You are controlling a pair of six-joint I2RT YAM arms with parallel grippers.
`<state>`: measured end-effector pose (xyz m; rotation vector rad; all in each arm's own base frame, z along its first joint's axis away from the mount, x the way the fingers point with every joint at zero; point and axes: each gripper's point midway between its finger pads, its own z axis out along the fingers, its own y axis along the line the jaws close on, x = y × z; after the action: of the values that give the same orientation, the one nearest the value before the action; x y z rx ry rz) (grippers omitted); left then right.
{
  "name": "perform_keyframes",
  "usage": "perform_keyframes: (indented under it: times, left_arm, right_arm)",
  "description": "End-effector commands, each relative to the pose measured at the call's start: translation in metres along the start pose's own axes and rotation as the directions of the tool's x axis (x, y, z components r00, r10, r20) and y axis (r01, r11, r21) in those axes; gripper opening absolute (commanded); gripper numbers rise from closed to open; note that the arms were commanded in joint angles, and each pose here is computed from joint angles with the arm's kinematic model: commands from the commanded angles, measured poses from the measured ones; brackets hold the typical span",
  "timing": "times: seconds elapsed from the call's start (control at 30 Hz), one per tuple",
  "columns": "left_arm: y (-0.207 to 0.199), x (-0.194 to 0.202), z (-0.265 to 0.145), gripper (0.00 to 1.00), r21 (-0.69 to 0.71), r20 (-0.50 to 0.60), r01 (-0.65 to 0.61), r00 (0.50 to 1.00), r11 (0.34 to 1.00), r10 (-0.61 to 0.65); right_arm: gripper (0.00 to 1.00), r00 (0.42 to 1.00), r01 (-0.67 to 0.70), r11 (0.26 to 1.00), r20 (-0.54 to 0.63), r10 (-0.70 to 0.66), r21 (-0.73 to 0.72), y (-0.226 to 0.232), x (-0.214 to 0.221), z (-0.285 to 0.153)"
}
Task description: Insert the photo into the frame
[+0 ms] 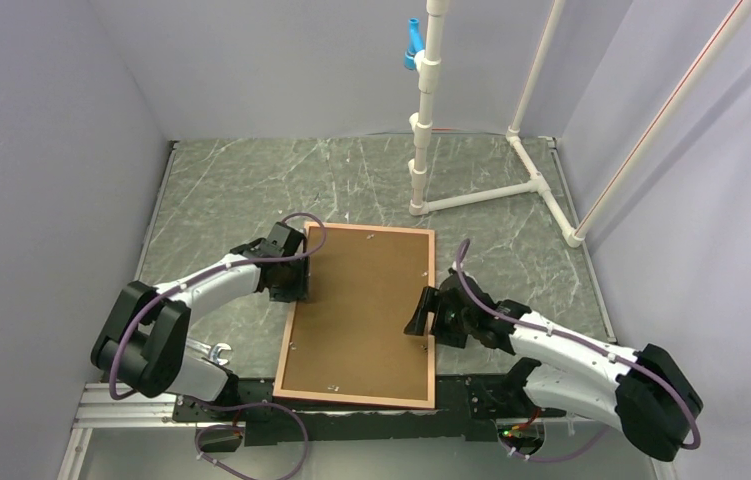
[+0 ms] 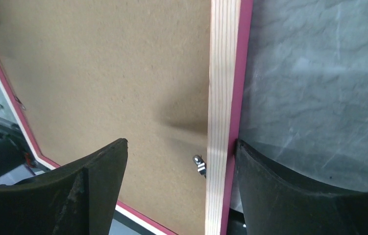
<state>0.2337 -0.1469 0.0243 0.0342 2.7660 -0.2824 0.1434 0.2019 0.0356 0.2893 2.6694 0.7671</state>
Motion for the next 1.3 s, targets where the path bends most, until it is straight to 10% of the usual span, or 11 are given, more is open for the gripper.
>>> perform_keyframes:
  times: [0.0,0.83,1.07,1.27]
  left_arm:
    - [-0.034,0.016,-0.008,0.37,0.170,-0.061,-0.040,0.997,0.985,0.051]
    - [-0.065,-0.029,0.002,0.35,0.167,-0.011,-0.159,0.987,0.973,0.163]
    - [-0.044,-0.042,-0.015,0.57,0.044,0.054,-0.156,0.987,0.987,0.154]
    - [-0.020,-0.043,-0.050,0.74,-0.046,0.154,-0.119,0.980,0.992,0.124]
  right_arm:
    - [0.79,0.984,-0.072,0.963,-0.178,0.026,-0.261,0.081,0.036,-0.036]
    - [0.87,0.968,0.022,0.832,-0.195,-0.155,-0.554,0.166,0.088,-0.070]
    - [1.00,0.974,0.220,0.967,-0.028,-0.225,-0.131,0.092,0.045,-0.050]
    - [1.00,0.959,0.281,0.955,0.079,-0.273,-0.101,0.082,-0.014,-0.064]
